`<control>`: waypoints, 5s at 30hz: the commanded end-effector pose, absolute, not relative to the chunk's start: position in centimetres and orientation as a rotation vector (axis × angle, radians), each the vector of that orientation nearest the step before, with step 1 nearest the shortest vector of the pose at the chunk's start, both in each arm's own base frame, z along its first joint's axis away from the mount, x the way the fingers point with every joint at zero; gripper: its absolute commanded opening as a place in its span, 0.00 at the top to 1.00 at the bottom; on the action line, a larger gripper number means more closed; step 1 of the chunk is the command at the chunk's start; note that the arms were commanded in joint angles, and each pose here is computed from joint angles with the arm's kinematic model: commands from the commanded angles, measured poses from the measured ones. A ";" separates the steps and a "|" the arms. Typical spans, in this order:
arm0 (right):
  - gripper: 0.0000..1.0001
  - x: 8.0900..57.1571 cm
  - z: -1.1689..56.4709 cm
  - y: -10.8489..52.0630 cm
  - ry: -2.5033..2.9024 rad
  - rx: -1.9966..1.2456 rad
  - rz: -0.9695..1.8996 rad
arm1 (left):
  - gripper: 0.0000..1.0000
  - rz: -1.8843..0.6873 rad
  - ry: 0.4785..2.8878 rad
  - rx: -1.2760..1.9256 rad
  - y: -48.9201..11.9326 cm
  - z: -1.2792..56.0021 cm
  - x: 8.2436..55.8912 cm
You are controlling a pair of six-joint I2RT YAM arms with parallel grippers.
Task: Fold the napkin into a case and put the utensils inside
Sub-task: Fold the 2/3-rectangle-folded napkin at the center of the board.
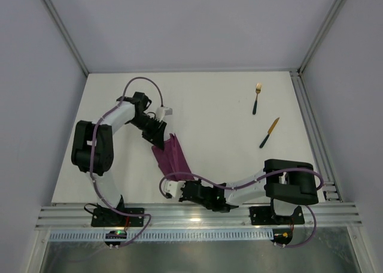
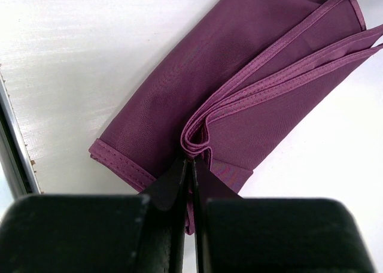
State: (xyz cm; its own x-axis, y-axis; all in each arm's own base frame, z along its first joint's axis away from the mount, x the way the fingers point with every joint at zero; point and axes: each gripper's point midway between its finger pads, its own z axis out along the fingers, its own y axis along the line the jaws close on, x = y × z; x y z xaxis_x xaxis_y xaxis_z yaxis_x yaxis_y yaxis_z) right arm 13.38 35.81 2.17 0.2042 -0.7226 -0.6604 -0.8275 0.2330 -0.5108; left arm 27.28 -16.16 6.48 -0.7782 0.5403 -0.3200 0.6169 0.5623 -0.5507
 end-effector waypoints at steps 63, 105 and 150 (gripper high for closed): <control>0.68 13.8 0.4 34.8 1.704 -1.492 0.186 | 1.00 -0.649 2.634 1.011 -19.4 4.9 33.1; 0.51 26.4 9.3 43.4 1.908 -0.653 0.552 | 0.93 -0.812 2.583 0.985 -18.5 6.3 30.7; 0.96 26.8 7.2 44.2 1.946 -0.642 0.529 | 0.63 -0.555 2.710 0.901 -7.5 4.8 28.1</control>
